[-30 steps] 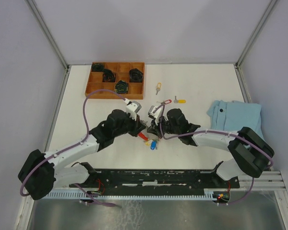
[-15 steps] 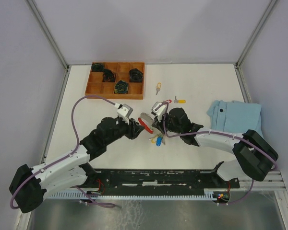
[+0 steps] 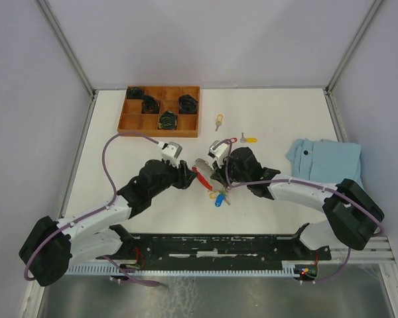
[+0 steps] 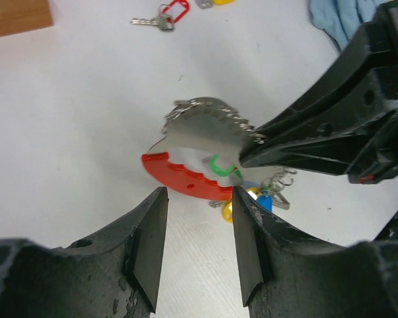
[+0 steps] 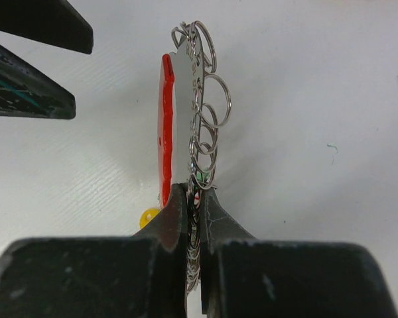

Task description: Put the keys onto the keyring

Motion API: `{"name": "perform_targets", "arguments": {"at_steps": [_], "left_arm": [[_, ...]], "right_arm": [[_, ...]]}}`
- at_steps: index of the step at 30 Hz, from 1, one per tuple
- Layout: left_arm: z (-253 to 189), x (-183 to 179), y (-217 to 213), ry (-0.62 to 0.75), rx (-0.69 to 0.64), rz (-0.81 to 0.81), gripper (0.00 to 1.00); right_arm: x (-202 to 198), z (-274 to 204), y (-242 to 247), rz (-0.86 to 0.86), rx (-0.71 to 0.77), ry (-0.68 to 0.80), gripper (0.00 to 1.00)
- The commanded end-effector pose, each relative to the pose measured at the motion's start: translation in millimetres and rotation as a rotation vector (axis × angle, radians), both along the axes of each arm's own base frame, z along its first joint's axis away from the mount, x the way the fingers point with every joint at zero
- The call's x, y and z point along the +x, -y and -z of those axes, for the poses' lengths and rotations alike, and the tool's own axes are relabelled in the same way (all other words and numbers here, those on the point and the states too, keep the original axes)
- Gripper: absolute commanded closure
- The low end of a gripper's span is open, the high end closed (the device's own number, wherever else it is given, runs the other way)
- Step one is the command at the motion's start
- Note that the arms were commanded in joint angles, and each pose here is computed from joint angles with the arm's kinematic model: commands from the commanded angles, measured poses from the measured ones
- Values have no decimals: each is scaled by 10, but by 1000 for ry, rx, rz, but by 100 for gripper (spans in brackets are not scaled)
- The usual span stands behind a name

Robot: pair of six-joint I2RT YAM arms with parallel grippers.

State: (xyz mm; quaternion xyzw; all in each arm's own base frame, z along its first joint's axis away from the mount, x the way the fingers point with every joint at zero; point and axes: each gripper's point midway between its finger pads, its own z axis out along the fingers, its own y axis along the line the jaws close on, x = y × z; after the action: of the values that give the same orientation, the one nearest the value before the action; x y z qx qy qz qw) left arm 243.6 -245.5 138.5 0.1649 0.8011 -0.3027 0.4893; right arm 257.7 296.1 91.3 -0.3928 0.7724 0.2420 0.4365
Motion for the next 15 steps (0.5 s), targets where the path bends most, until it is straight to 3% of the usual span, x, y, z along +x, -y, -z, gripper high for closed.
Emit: {"name": "perform_targets", "arguments": {"at_steps": [1, 8, 15], "left_arm": [[-5, 102, -167, -34, -97, -144, 49], [263, 108, -409, -122, -36, -266, 49], [371, 44, -364, -169, -22, -234, 49]], "right_arm": [[72, -234, -138, 56, 21, -82, 98], [-132, 107, -232, 129, -29, -345, 89], [-217, 447, -269, 168, -117, -442, 77]]}}
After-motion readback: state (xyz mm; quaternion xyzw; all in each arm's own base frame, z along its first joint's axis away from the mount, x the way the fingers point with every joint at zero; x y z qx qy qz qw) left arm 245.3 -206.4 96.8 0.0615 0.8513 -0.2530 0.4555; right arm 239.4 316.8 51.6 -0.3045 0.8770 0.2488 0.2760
